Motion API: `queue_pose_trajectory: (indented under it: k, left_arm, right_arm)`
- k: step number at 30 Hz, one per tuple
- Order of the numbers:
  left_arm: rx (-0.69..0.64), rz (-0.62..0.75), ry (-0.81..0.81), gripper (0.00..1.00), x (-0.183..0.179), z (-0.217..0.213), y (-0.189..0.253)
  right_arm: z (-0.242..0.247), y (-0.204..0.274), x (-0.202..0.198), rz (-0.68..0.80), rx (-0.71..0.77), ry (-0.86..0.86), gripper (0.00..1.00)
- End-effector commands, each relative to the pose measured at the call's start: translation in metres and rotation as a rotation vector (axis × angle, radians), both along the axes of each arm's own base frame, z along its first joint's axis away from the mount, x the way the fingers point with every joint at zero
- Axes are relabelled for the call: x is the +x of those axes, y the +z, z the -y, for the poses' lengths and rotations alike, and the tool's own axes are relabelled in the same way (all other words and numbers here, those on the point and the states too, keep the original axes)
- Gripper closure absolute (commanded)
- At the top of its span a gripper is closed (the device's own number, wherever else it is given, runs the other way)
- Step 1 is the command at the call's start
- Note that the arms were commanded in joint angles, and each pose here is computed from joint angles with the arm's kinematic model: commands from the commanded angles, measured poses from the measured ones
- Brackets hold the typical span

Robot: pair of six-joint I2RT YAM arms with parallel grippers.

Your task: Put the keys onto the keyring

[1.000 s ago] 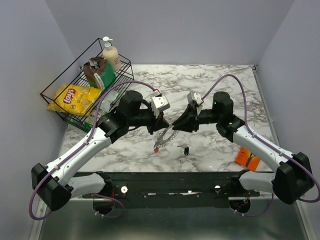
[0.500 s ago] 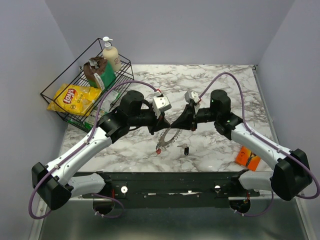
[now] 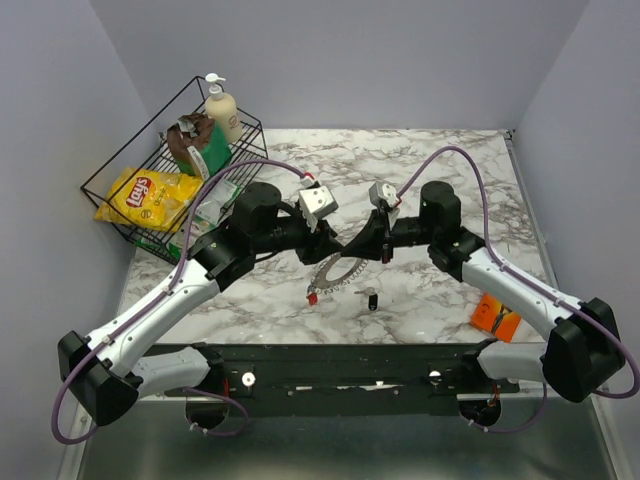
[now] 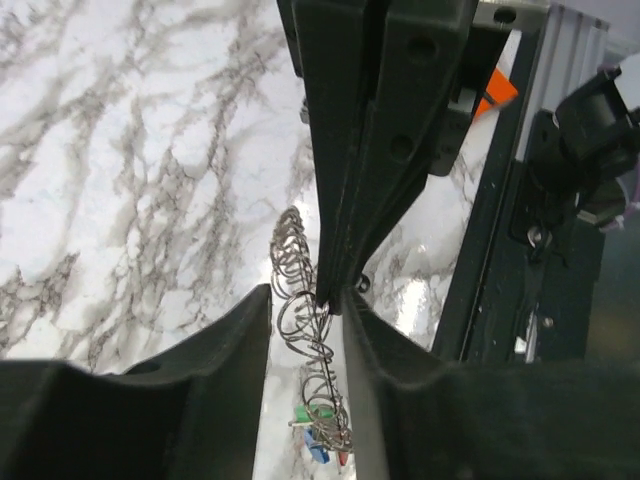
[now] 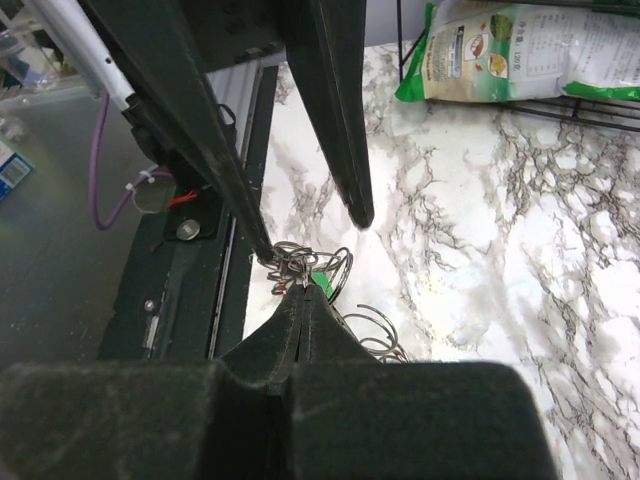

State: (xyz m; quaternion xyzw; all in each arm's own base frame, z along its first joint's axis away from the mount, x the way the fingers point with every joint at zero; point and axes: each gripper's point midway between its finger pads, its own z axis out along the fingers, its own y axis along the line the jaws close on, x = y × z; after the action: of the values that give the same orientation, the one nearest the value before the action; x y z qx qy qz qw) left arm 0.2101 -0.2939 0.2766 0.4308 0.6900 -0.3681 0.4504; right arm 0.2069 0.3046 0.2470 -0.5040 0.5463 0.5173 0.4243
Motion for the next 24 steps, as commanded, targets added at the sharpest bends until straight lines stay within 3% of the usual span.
queue_pose_trajectory:
  k: [1, 9, 16, 24]
  left_arm:
    - [-0.097, 0.058, 0.102, 0.46, 0.012, -0.005, 0.025]
    - [-0.157, -0.004, 0.098, 0.41, 0.014, -0.002, 0.015]
    - [-0.239, -0.052, 0.085, 0.41, 0.023, -0.013, -0.002]
    - [-0.233, -0.053, 0.151, 0.42, 0.036, -0.023, -0.030]
  right_arm:
    - [0.000, 0.010, 0.004, 0.010, 0.039, -0.067, 0.99]
    - [0.001, 0.017, 0.002, 0.022, 0.137, -0.108, 0.99]
    - [-0.001, -0.010, 0.007, -0.016, 0.172, -0.135, 0.99]
    - [-0.008, -0.035, 0.016, 0.018, 0.254, -0.130, 0.99]
